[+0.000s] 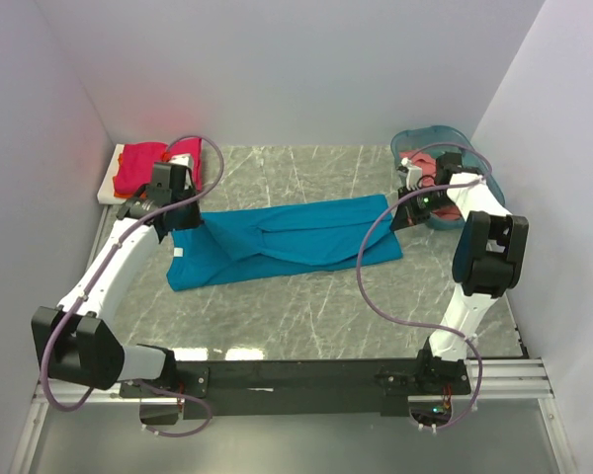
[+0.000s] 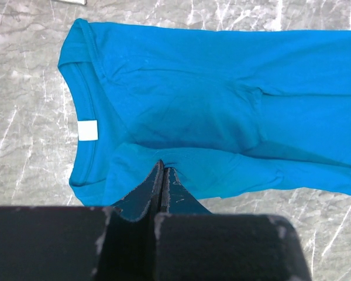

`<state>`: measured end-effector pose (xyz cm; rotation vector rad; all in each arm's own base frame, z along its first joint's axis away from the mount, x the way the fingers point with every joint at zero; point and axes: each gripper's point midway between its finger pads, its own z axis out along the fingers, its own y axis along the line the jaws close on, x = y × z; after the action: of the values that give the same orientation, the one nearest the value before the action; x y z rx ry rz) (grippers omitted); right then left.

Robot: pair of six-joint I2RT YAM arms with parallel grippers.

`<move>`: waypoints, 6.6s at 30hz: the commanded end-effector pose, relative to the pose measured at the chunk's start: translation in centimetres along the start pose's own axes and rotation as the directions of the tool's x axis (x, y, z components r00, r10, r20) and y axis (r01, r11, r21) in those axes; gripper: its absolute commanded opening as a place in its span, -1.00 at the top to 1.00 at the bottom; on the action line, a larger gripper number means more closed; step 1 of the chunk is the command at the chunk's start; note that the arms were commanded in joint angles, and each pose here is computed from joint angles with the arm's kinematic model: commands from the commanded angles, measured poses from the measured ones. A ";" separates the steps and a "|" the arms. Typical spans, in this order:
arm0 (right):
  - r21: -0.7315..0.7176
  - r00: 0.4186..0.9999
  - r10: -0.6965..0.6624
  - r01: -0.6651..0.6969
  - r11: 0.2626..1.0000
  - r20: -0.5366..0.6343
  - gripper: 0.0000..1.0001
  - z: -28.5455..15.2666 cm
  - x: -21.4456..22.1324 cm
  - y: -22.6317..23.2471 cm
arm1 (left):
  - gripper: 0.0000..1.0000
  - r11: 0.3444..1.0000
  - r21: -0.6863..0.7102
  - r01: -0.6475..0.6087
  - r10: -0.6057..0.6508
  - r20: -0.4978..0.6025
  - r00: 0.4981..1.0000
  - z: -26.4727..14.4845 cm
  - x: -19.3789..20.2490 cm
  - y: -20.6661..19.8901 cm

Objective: Fold and stack the t-shirts
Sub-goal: Fold the tshirt

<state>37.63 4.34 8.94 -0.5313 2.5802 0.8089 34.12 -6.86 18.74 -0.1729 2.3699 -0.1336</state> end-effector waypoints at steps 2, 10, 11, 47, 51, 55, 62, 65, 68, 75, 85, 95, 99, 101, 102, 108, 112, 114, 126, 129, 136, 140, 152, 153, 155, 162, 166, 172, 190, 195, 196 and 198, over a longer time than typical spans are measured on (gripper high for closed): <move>0.030 0.999 0.012 -0.013 0.999 0.043 1.00 0.2 -1.0 -0.1 | 0.99 0.999 0.042 -0.008 0.006 0.067 0.998 -0.1 -2.6 -0.8; 0.057 0.999 0.042 -0.044 0.997 0.034 1.00 0.6 -0.1 -0.4 | 0.99 0.999 0.045 -0.011 0.009 0.063 0.998 0.4 -2.8 -0.8; 0.066 0.998 0.037 -0.040 0.997 0.047 1.00 0.3 -0.3 -0.5 | 0.99 0.999 0.044 -0.010 0.007 0.065 0.998 0.4 -2.8 -0.8; 0.169 0.966 0.170 -0.204 0.964 0.194 1.00 -1.9 1.0 -1.6 | 0.99 1.000 0.028 0.005 -0.007 0.059 0.998 1.0 -3.2 1.0; 0.172 0.964 0.173 -0.209 0.963 0.200 1.00 -2.0 1.1 -1.8 | 0.99 1.000 0.026 0.005 -0.007 0.053 0.999 1.2 -3.0 1.2; 0.171 0.964 0.172 -0.208 0.963 0.205 1.00 -2.1 0.9 -1.8 | 0.99 1.000 0.028 0.010 -0.011 0.054 0.998 1.3 -3.0 1.2; 0.183 0.960 0.170 -0.212 0.960 0.221 1.00 -2.4 0.3 -2.0 | 0.99 1.000 0.026 0.010 -0.012 0.059 0.998 1.3 -3.5 1.3; 0.186 0.959 0.174 -0.218 0.958 0.224 1.00 -2.5 0.1 -2.1 | 0.99 1.000 0.030 0.010 -0.012 0.055 0.998 1.5 -3.6 1.2; 0.187 0.959 0.176 -0.219 0.958 0.224 1.00 -2.4 0.0 -2.3 | 0.99 0.999 0.030 0.012 -0.014 0.054 0.998 1.7 -3.7 1.2; 0.195 0.958 0.171 -0.217 0.956 0.229 1.00 -2.5 -0.5 -2.5 | 0.99 1.000 0.025 0.008 -0.009 0.050 0.999 1.9 -3.9 1.2; 0.203 0.961 0.165 -0.211 0.956 0.222 1.00 -1.9 -1.0 -2.6 | 0.99 1.000 0.020 0.006 -0.006 0.033 0.999 2.7 -3.5 1.3; 0.232 0.964 0.149 -0.201 0.952 0.222 1.00 -1.6 -1.5 -3.0 | 0.99 1.000 0.021 0.009 -0.009 0.027 1.000 3.3 -3.8 1.3; 0.248 0.964 0.146 -0.201 0.948 0.222 1.00 -1.0 -2.1 -3.2 | 0.99 1.000 0.021 0.007 -0.008 0.021 1.000 3.6 -3.7 1.3; 0.263 0.963 0.137 -0.198 0.944 0.234 0.92 -0.7 -3.2 -3.2 | 0.99 1.000 0.022 0.009 -0.009 0.019 1.000 3.7 -3.7 1.3; 0.276 0.961 0.142 -0.207 0.938 0.236 0.56 -0.4 -3.5 -3.5 | 0.99 1.000 0.022 0.009 -0.009 0.018 1.000 3.8 -3.7 1.3; 0.313 0.956 0.100 -0.188 0.931 0.276 0.08 -0.7 -5.8 -3.0 | 0.99 1.000 0.016 0.005 -0.005 0.005 1.000 4.1 -3.4 1.5; 0.315 0.960 0.042 -0.131 0.940 0.276 0.09 -1.5 -5.9 -2.2 | 0.99 1.000 0.022 0.008 -0.008 0.010 1.000 4.1 -3.7 1.3; 0.254 0.974 0.015 -0.074 0.964 0.224 0.11 -1.3 -4.8 -0.6 | 0.99 1.000 0.024 0.009 -0.009 0.011 1.000 4.2 -3.7 1.3; 0.305 0.979 -0.204 0.194 0.933 0.000 0.17 0.5 -0.6 -1.9 | 0.99 1.000 0.025 0.011 -0.011 0.014 1.000 4.1 -3.8 1.3; 0.326 0.977 -0.209 0.209 0.922 -0.036 0.18 1.4 -0.9 -2.5 | 0.99 1.000 0.024 0.009 -0.009 0.009 1.000 4.1 -3.7 1.3; 0.357 0.972 -0.209 0.233 0.905 -0.105 0.17 3.0 -0.9 -3.3 | 0.99 1.000 0.023 0.008 -0.008 0.006 1.000 4.2 -3.6 1.3; 0.396 0.972 -0.193 0.230 0.889 -0.133 0.15 3.3 -0.6 -4.4 | 0.99 0.999 0.033 0.006 -0.006 0.001 1.000 4.2 -3.3 1.2; 0.442 0.972 -0.170 0.225 0.868 -0.162 0.13 3.8 -0.8 -6.0 | 0.99 0.999 0.036 0.006 -0.006 0.000 1.000 4.2 -3.3 1.2; 0.439 0.972 -0.173 0.225 0.870 -0.157 0.13 3.8 -1.0 -5.9 | 0.99 0.999 0.036 0.006 -0.006 0.000 1.000 4.2 -3.3 1.2; 0.428 0.973 -0.166 0.221 0.876 -0.162 0.16 4.1 -0.9 -5.9 | 0.99 0.999 0.037 0.005 -0.005 0.000 1.000 4.2 -3.3 1.1; 0.406 0.973 -0.157 0.214 0.888 -0.170 0.30 4.4 -0.8 -5.7 | 0.99 0.999 0.033 0.003 -0.003 -0.003 1.000 4.2 -3.2 1.2; 0.404 0.974 -0.155 0.210 0.890 -0.164 0.55 4.3 -0.8 -5.5 | 0.99 0.999 0.034 0.005 -0.005 -0.001 1.000 4.2 -3.3 1.2; 0.428 0.977 -0.172 0.211 0.879 -0.128 0.90 3.1 -1.8 -5.0 | 0.99 0.999 0.035 0.003 -0.003 0.008 1.000 4.0 -3.5 1.2; 0.422 0.998 -0.012 -0.017 0.906 0.067 0.32 3.0 -6.7 -4.7 | 0.99 1.000 0.030 0.007 -0.007 -0.008 1.000 4.7 -3.3 1.3; 0.402 0.997 -0.072 0.062 0.914 0.008 0.30 1.7 -5.0 -3.9 | 0.99 0.999 0.033 0.005 -0.005 -0.001 1.000 4.4 -3.4 1.3; 0.392 0.997 -0.079 0.073 0.917 -0.001 0.30 1.5 -4.5 -3.6 | 0.99 0.999 0.032 0.004 -0.004 -0.001 1.000 4.3 -3.4 1.3; 0.379 0.997 -0.072 0.074 0.922 -0.018 0.30 0.5 -2.4 -3.7 | 0.99 0.999 0.033 0.004 -0.004 0.005 1.000 4.1 -3.6 1.3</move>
<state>43.42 3.85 5.82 -0.4667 2.6375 0.2631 38.29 -5.23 15.82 -0.1864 2.4318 -0.1617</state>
